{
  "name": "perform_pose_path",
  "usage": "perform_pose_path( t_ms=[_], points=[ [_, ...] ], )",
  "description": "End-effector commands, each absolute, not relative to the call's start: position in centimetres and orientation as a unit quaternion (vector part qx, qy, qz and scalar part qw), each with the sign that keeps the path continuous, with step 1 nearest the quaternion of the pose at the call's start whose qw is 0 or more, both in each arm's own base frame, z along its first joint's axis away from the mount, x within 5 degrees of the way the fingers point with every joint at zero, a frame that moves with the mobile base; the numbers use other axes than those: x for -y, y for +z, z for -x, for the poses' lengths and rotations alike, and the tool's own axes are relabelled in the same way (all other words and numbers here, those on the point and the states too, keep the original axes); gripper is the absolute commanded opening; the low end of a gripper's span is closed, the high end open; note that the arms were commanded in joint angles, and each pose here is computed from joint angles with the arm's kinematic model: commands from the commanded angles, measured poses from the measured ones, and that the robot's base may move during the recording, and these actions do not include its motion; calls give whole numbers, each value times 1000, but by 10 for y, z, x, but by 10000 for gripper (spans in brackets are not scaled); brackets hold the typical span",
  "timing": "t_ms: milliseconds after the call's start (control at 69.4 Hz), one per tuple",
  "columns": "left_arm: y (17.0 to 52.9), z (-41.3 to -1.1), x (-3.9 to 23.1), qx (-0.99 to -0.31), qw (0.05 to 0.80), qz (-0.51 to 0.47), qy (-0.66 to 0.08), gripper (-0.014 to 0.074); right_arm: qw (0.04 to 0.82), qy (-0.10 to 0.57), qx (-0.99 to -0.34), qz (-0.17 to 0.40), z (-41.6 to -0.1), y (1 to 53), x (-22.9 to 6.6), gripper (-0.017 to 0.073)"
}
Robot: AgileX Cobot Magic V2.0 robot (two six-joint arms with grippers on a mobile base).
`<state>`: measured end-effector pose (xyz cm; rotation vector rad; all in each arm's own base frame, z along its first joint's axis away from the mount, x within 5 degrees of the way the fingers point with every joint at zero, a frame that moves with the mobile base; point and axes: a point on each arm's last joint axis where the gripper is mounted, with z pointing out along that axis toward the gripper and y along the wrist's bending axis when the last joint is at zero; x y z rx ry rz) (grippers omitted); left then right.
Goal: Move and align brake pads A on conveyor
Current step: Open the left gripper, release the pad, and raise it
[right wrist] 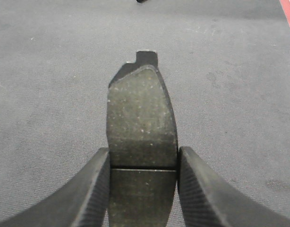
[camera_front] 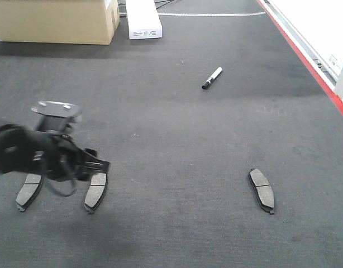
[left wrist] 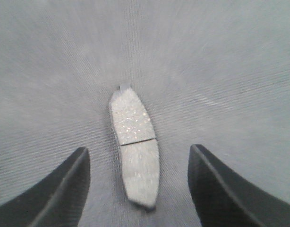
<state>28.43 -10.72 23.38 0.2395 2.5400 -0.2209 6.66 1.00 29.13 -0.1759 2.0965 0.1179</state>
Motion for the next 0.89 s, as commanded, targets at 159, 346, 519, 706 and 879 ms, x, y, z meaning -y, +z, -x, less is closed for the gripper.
perform_pose_path(
  t_ms=[159,346,519,706,879],
  points=[
    [289,-231,87,-890,431,-95,-114,451,541,51,-836,81,-70,307,-11,-2],
    [301,-186,70,-863,481,-103,-115,451,541,51,-836,81,-70,307,-11,-2],
    [305,-144,53,-832,531,-103,-122,451,541,51,-836,81,-70,307,-11,-2],
    [308,-96,35,-781,602,-104,-133,451,541,51,-836,81,-70,307,-11,-2],
    [305,-66,24,-746,643,-99,-143,451,541,51,-836,81,-70,307,-11,-2]
  ],
)
